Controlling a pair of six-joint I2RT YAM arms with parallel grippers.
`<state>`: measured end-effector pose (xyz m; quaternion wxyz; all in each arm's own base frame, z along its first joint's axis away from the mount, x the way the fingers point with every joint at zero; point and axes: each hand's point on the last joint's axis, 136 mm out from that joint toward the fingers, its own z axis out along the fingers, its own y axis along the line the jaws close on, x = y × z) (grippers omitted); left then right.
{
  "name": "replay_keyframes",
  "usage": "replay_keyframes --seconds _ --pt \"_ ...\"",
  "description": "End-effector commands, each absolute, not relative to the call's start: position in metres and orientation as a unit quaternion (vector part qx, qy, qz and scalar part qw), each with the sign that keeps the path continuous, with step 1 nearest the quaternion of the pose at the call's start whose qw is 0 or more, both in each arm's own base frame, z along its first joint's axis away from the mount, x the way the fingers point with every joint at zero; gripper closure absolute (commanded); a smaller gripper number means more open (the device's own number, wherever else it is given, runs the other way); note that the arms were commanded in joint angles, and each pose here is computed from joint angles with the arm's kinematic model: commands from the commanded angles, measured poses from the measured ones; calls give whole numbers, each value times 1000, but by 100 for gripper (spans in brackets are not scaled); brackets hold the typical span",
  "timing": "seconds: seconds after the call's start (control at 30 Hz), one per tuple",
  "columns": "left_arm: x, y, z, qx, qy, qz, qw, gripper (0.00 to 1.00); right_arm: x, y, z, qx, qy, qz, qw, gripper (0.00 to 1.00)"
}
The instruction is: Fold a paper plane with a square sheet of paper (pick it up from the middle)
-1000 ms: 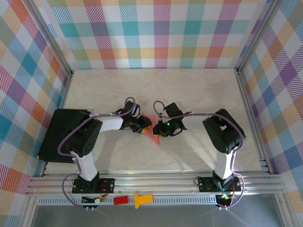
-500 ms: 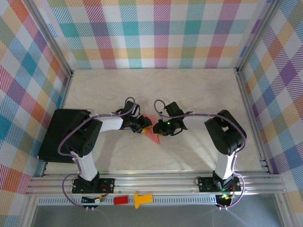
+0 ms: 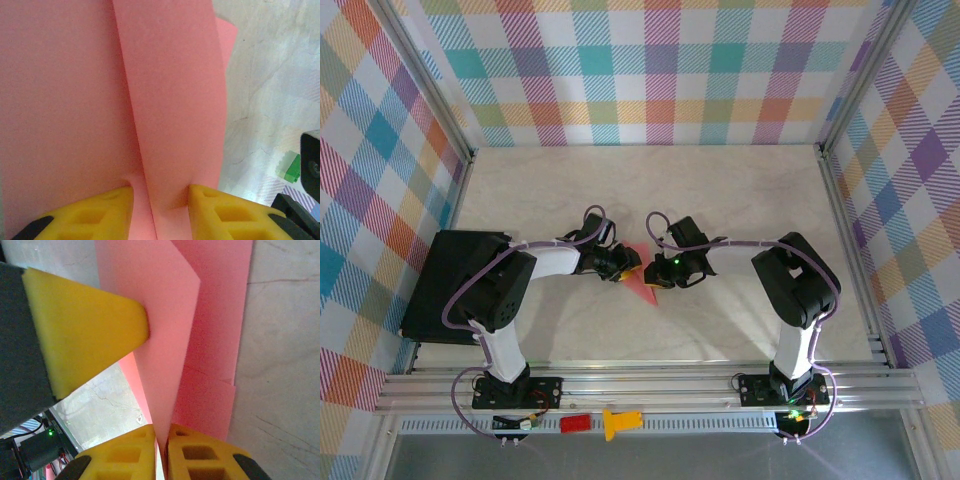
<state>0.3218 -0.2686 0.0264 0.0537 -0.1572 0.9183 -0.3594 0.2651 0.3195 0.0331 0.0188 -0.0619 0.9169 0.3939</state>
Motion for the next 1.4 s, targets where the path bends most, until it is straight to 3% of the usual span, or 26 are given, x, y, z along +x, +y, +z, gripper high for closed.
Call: replay_keyframes --seconds 0.0,0.47,0.9,1.2,1.37 --pt "295 -251 -8 -177 936 -303 9 65 257 319 23 -54 916 397 -5 88" --pt "299 -253 -1 -174 935 -307 14 65 255 313 13 -38 918 394 -13 92" --pt "329 -261 71 -159 906 -378 102 58 255 309 19 -35 893 447 -33 93" --pt "327 -284 71 -152 862 -475 90 77 256 308 24 -49 887 457 -36 93" --pt "325 -288 60 -155 858 -484 76 85 258 308 27 -50 886 459 -35 92"
